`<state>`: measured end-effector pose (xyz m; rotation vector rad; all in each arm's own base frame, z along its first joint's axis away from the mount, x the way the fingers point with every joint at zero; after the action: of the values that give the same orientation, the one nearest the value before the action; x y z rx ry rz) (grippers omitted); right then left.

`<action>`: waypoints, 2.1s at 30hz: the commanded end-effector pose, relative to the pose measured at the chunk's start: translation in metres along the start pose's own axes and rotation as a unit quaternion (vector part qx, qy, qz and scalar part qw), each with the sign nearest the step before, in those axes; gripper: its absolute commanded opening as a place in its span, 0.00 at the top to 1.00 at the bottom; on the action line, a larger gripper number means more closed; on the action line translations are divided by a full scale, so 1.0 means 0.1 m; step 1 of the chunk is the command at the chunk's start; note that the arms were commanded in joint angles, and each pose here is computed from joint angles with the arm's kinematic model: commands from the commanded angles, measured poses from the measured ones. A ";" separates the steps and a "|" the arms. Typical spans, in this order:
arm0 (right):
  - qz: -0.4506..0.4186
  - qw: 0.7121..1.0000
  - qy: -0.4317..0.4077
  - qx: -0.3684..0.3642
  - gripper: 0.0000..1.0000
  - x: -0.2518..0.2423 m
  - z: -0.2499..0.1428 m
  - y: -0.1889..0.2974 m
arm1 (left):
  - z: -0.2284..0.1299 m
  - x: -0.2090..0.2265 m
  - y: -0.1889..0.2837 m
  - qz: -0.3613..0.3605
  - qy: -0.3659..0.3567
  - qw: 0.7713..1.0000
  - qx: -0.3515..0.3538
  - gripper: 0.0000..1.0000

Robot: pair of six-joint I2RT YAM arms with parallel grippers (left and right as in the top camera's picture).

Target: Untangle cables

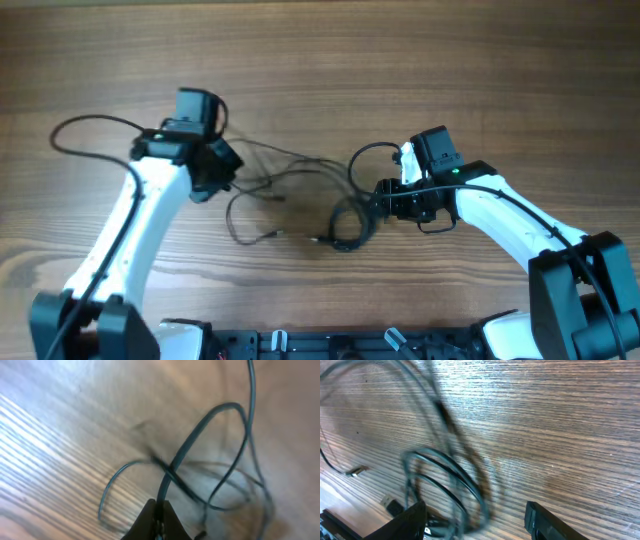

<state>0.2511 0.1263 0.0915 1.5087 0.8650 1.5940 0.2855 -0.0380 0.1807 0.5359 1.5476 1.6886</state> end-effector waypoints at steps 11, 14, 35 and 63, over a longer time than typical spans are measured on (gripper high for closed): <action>-0.029 0.999 0.016 0.003 0.29 -0.03 -0.02 -0.05 | -0.88 -0.83 -0.18 -0.147 -0.285 0.945 0.060 0.03; -0.105 0.992 -0.064 -0.006 0.27 -0.18 -0.06 -0.03 | -1.10 -0.96 -0.41 -0.145 -0.388 0.908 0.070 0.00; -0.138 0.986 -0.094 -0.003 0.17 -0.25 -0.10 -0.01 | -1.38 -1.03 -1.07 -0.125 -0.572 0.805 0.097 0.91; 0.220 0.975 0.030 -0.001 0.53 0.51 0.15 0.06 | -1.30 -0.83 0.90 -0.336 -0.548 0.765 -0.034 0.96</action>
<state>0.2674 0.1650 0.1232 1.7093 0.5750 1.9491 0.2229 -0.1859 0.2270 0.7952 0.6764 0.6226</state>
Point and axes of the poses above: each gripper's point midway between its finger pads, its own y axis back along the fingers, its own x axis along the line the jaws close on, z = x × y, the point moved 8 cm from there along y, back along the fingers
